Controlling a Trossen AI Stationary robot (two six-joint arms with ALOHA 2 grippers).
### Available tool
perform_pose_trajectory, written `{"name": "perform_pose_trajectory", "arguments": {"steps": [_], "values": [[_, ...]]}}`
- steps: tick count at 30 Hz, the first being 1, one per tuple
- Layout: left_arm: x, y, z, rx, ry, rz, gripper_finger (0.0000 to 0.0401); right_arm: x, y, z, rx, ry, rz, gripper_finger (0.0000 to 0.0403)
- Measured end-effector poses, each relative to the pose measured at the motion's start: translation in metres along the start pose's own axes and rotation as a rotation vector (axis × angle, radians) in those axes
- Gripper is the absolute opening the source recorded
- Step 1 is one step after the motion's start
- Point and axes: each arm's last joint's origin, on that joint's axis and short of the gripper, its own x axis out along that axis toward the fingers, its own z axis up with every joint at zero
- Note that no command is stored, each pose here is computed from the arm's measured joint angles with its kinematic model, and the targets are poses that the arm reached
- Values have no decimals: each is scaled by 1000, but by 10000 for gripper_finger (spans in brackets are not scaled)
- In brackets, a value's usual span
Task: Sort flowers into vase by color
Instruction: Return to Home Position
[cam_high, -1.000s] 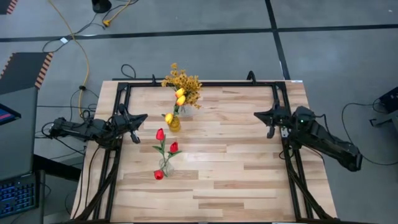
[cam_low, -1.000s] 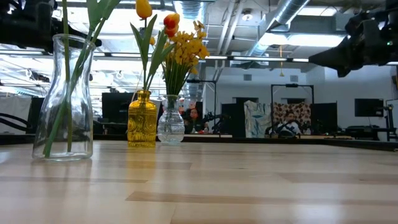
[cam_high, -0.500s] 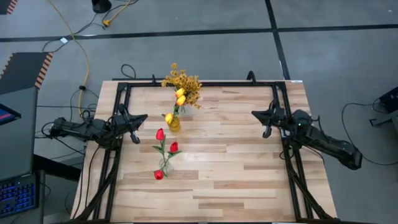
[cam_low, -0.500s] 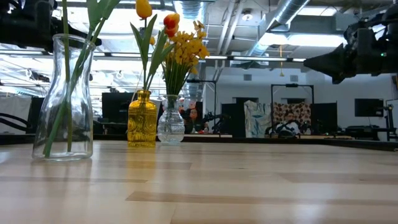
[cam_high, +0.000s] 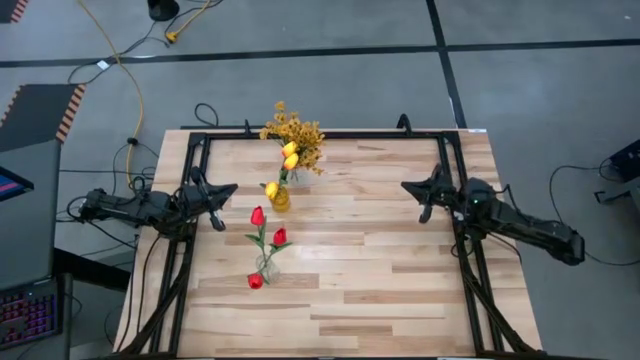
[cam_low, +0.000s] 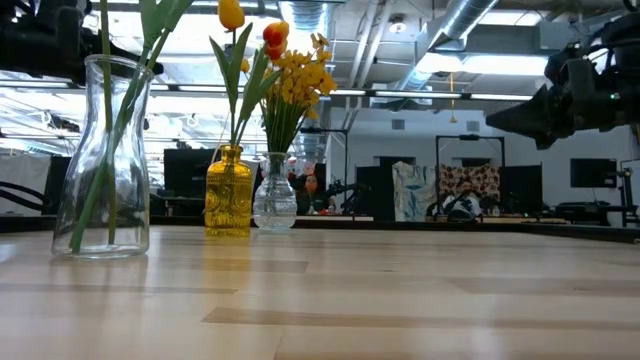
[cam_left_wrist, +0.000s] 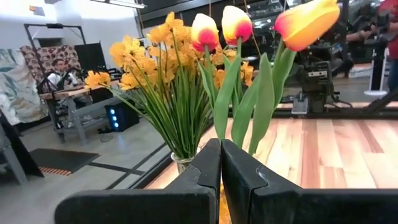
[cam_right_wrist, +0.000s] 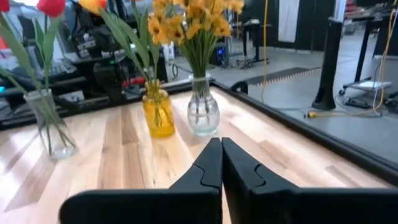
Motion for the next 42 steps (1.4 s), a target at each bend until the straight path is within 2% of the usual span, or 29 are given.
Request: {"name": "perform_pose_trajectory", "arguments": {"steps": [4, 9, 13, 17, 22, 24, 34, 42], "values": [[0, -1, -5, 28, 47, -9, 0, 2, 1, -3, -1, 35, 6, 37], [0, -4, -20, 8, 127, -18, 0, 4, 0, -6, 0, 75, 1, 37], [3, -8, -28, 2, 111, -37, 0, 5, 0, -8, 67, 98, -4, 35], [3, -10, -23, 51, 53, -111, 0, 6, 0, -9, 115, 110, -8, 36], [2, -16, -19, 137, -27, -328, 0, 6, 0, -9, 114, 109, -7, 36], [1, -17, -19, 159, -49, -377, 0, 6, 0, -9, 114, 109, -7, 36], [7, -15, -28, 156, -96, -367, 0, 6, 0, -9, 111, 110, -7, 36], [12, -5, -26, 205, -117, -256, 0, 6, 0, -9, 111, 109, -6, 36]]}}
